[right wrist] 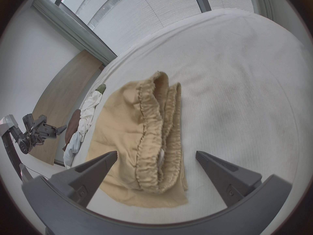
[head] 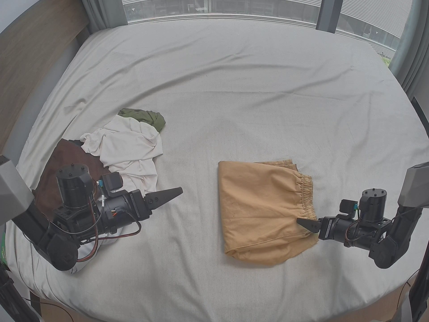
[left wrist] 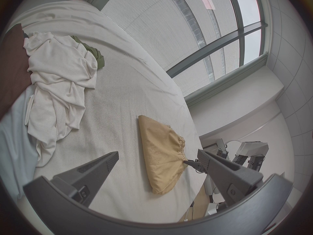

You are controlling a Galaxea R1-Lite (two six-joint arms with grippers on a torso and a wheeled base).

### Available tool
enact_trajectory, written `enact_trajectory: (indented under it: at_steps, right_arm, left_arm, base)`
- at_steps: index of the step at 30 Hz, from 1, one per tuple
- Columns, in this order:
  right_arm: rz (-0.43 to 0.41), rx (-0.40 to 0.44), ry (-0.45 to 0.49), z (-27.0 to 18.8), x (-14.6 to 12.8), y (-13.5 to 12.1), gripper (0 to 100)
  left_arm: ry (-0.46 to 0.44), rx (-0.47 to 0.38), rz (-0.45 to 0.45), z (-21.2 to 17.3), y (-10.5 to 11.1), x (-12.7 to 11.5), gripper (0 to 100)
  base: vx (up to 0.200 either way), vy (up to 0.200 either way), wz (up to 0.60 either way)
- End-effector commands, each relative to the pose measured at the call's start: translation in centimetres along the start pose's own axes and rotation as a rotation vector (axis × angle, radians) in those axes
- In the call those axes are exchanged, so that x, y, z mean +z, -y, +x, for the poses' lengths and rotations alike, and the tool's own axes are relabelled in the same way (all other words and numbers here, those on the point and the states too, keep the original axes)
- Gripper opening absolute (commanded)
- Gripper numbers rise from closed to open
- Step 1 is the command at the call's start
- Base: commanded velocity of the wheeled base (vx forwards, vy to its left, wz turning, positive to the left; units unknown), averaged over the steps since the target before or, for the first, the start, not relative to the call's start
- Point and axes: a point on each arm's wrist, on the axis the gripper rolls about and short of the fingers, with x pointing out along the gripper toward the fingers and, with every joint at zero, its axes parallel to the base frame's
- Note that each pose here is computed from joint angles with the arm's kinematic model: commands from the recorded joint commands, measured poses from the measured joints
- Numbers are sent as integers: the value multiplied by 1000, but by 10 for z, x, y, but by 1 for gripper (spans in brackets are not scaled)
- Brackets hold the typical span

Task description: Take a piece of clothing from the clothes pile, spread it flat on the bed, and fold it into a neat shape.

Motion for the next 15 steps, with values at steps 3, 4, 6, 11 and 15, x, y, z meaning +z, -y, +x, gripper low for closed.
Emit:
enact_trajectory:
  at_steps: [3, 4, 6, 11, 15]
  right_arm:
    - [24, 16, -43, 8, -9, 4, 100]
    - [28, 21, -47, 8, -10, 4, 100]
    - [60, 43, -60, 10, -11, 3, 100]
    - [138, 100, -81, 11, -11, 1, 100]
    - [154, 123, -88, 12, -11, -1, 100]
  left_arm:
    - [1, -1, -1, 1, -1, 0, 100]
    - [1, -1, -1, 1, -1, -1, 100]
    - [1, -3, 0, 1, 0, -1, 100]
    - [0, -6, 1, 1, 0, -1, 100]
    - [-1, -7, 1, 1, 0, -1, 100]
  base:
    - [0, 0, 0]
    - [0, 0, 0]
    - [0, 0, 0]
    - [0, 0, 0]
    - [0, 0, 0]
